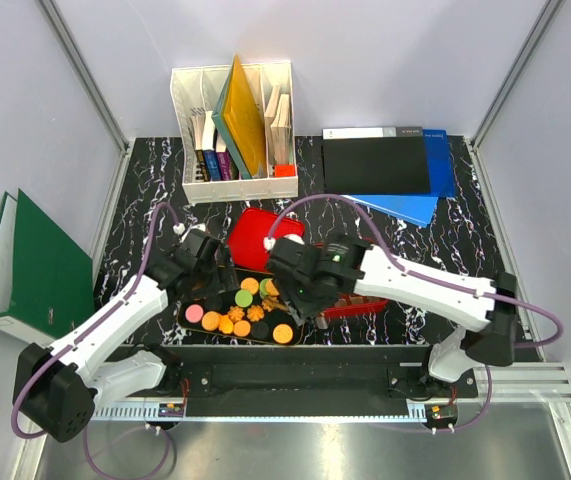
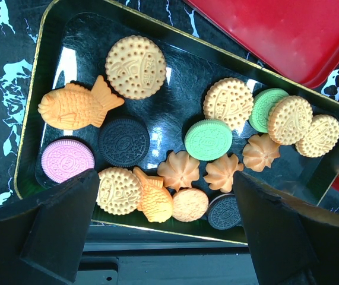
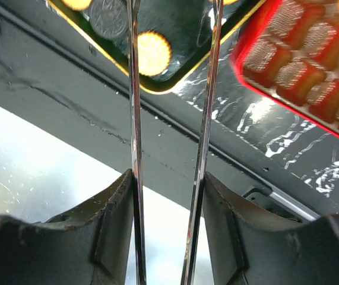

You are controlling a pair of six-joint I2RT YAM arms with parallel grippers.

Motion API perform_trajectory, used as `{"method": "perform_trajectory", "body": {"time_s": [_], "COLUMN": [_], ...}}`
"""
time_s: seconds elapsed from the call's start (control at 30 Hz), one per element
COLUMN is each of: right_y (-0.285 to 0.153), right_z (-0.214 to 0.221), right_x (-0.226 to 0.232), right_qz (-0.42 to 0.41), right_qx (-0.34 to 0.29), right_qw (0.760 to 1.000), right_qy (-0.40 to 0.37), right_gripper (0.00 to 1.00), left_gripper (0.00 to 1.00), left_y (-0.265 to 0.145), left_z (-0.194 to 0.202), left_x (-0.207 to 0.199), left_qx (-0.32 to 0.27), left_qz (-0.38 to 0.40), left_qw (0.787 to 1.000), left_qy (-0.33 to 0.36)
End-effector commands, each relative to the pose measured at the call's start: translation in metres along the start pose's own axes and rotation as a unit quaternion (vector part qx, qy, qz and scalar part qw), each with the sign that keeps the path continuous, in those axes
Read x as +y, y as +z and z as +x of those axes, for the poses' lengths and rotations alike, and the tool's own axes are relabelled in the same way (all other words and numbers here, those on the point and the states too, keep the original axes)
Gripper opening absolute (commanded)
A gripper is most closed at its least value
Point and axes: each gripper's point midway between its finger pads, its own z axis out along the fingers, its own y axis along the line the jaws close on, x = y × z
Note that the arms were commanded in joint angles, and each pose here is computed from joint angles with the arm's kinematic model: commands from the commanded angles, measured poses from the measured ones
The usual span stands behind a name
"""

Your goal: Pack the cookies

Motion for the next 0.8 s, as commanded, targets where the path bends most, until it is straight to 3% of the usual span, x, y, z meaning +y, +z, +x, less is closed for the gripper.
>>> {"method": "perform_trajectory", "body": {"time_s": [0.0,0.77], "right_y": [0.007,0.056], "right_z": [-0.004,0.016], "right_x": [0.020,0.019], "right_qz": [-0.038,-0.010], "right_qx": [0.006,0.065], "right_qw": [0.999,0.997], "right_qy": [-0.022,-0.050], "right_gripper": [0.51,0.51], "left_gripper": [0.98,0.98], "left_y": [-0.009,-0.008], "left_z": [-0.012,-0.011], "left_x": [-0.014,-0.010], "left_qx": [-0.024,-0.024], "left_qz": [0.033,0.026], "left_qw": [0.999,0.999], "left_qy": [-0.010,-0.007]}}
